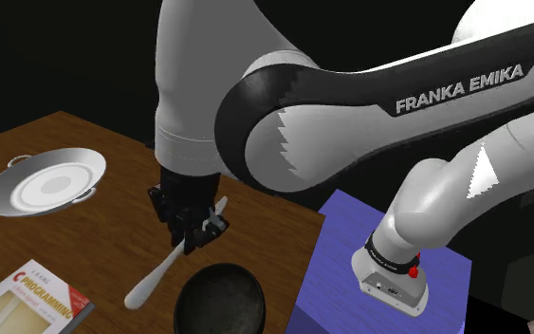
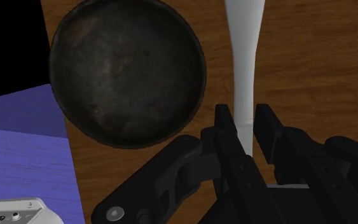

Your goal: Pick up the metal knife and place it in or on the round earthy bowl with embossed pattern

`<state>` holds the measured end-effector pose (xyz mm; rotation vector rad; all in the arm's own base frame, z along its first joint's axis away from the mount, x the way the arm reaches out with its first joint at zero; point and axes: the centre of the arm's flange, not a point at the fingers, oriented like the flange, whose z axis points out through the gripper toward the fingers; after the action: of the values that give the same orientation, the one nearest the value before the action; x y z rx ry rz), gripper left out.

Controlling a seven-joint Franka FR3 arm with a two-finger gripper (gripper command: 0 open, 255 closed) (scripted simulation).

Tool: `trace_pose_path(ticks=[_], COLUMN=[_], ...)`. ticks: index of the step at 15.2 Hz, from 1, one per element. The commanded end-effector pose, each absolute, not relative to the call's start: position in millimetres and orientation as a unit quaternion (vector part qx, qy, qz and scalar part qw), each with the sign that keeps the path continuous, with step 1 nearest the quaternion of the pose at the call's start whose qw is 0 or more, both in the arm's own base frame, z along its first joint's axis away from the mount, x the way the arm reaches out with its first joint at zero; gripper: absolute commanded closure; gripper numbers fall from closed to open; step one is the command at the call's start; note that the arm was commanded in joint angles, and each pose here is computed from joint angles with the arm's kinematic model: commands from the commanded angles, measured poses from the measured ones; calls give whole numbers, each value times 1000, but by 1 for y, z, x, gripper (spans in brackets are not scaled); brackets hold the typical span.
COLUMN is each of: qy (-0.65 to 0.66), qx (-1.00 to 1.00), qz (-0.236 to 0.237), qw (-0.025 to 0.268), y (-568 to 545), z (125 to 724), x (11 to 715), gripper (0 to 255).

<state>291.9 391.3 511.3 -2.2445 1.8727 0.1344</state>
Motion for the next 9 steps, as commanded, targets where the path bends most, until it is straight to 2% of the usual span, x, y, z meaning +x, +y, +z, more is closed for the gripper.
trace_pose_path(ticks=[1, 6, 9], qy=[637, 637, 637], qx=[-762, -762, -762], qz=[46, 46, 46], qw=[108, 108, 108], y=[394, 408, 408], z=[513, 515, 499], x=[265, 200, 200], gripper=[255, 255, 255])
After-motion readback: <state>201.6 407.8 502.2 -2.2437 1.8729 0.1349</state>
